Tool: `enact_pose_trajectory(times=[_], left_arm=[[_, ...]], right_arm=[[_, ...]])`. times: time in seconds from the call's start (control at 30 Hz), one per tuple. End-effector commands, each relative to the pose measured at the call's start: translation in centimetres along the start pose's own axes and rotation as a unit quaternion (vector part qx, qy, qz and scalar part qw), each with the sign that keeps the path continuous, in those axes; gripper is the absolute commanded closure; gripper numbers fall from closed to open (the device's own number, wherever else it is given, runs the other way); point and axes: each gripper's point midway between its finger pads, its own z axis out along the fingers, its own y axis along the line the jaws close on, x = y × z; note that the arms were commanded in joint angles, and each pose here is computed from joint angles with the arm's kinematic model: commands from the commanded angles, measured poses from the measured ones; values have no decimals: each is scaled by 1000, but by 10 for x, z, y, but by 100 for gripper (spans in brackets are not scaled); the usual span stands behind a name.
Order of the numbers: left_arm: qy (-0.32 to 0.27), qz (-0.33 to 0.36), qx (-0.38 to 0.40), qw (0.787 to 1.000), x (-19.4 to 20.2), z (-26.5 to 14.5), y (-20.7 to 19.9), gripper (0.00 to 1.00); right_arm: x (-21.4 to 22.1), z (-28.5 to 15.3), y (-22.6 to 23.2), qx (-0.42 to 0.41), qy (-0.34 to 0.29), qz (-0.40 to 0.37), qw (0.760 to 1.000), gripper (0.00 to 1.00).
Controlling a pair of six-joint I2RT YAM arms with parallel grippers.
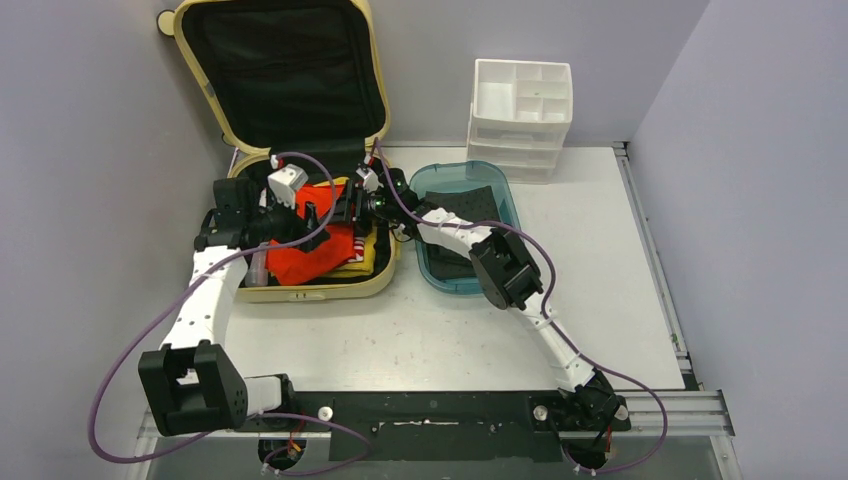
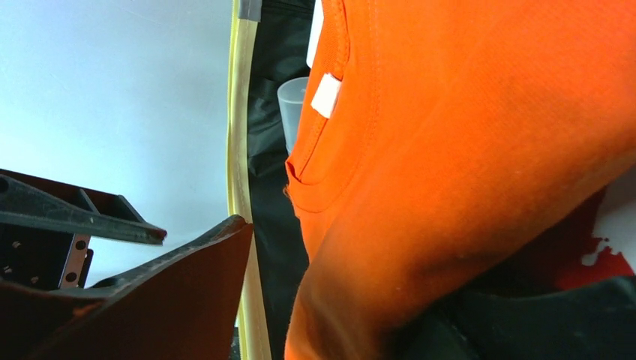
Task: Open, take out, and arrange the luggage
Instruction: Pick up the clothes from the luggage.
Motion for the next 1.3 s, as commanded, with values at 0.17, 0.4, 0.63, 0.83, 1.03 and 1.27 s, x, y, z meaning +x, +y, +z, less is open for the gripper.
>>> enact_pose_trajectory(times=[0.17, 0.4, 0.63, 0.83, 1.03, 1.27], left_arm=[[-24, 12, -96, 995, -2, -42, 26, 28], [-30, -7, -145, 989, 3, -62, 45, 27], [-28, -34, -177, 983, 17, -72, 61, 26], [-30, -45, -186, 981, 23, -74, 66, 26], [-25, -56, -193, 979, 31, -72, 72, 26], [-13, -48, -205, 977, 38, -71, 79, 26]], right_arm=[[16, 6, -8, -10, 10, 25, 1000, 93], [-1, -20, 17, 27, -9, -21, 999, 100], [-17, -68, 27, 77, -27, -48, 996, 100], [-27, -96, 25, 86, -29, -58, 994, 100], [-42, -110, 51, 85, -33, -118, 989, 100], [-41, -126, 57, 88, -10, -157, 984, 100]])
